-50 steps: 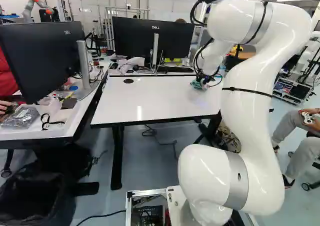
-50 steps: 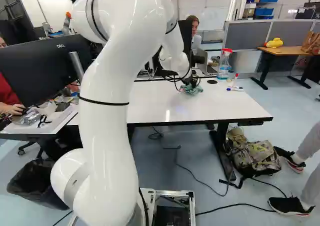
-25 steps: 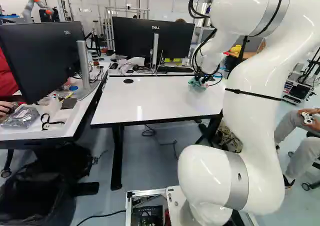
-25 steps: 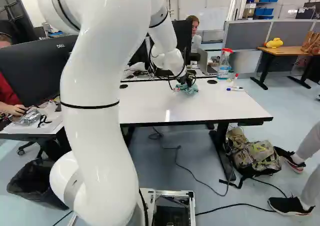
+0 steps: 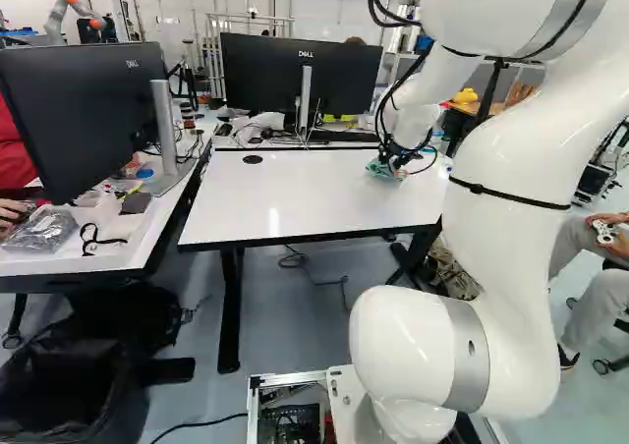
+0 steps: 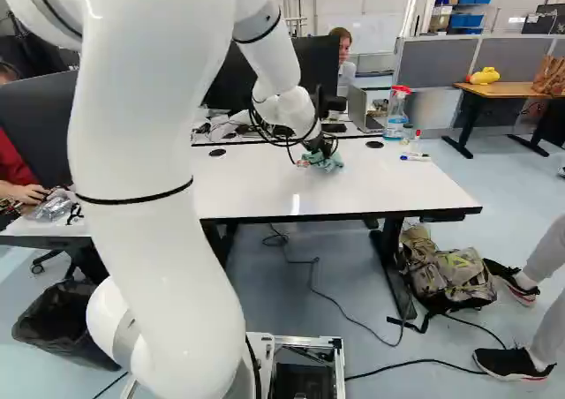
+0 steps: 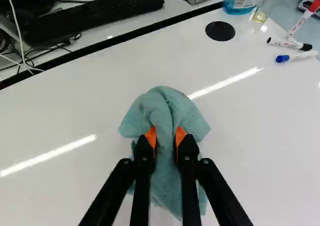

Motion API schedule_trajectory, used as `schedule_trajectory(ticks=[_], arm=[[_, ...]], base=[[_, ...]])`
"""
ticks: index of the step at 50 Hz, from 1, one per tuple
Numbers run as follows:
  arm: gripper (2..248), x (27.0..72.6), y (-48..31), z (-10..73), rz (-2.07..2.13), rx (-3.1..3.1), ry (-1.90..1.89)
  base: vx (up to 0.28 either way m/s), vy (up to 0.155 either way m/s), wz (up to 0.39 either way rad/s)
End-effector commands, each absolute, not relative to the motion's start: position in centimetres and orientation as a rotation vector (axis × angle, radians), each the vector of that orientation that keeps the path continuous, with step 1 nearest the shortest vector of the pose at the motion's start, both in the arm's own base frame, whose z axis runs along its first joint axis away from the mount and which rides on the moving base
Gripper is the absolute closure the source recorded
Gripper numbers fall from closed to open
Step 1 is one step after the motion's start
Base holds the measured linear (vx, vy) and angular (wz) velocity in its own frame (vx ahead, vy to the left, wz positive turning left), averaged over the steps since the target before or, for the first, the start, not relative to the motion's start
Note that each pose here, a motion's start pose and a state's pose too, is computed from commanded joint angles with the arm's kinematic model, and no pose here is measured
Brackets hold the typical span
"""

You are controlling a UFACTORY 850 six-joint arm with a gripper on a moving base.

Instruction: Clean the table with the green towel

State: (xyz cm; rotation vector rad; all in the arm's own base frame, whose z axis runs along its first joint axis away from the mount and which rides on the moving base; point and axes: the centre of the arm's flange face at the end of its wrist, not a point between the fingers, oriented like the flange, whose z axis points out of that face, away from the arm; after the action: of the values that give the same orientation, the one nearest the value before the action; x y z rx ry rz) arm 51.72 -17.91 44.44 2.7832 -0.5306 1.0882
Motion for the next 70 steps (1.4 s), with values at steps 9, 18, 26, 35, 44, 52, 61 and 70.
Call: schedule_trajectory(ticks=[9,18,26,35,44,52,61,70], arm=[[189,50.3,-17.2,44.5,1.080,2.789,-0.527],[189,50.3,-17.2,44.5,1.080,2.789,-0.527],[189,50.3,-17.2,44.5,1.080,2.789,-0.527],[189,50.3,-17.2,44.5,1.080,2.789,-0.527],[189,50.2,-17.2,44.8,1.087,2.786,-0.526],[189,50.2,-16.3,45.6,1.111,2.784,-0.504],[189,50.0,-14.9,46.7,1.142,2.786,-0.467],[189,49.6,-13.3,47.8,1.174,2.788,-0.429]], base=[[0.000,0.000,0.000],[0.000,0.000,0.000],[0.000,0.000,0.000],[0.000,0.000,0.000],[0.000,0.000,0.000],[0.000,0.000,0.000],[0.000,0.000,0.000],[0.000,0.000,0.000]])
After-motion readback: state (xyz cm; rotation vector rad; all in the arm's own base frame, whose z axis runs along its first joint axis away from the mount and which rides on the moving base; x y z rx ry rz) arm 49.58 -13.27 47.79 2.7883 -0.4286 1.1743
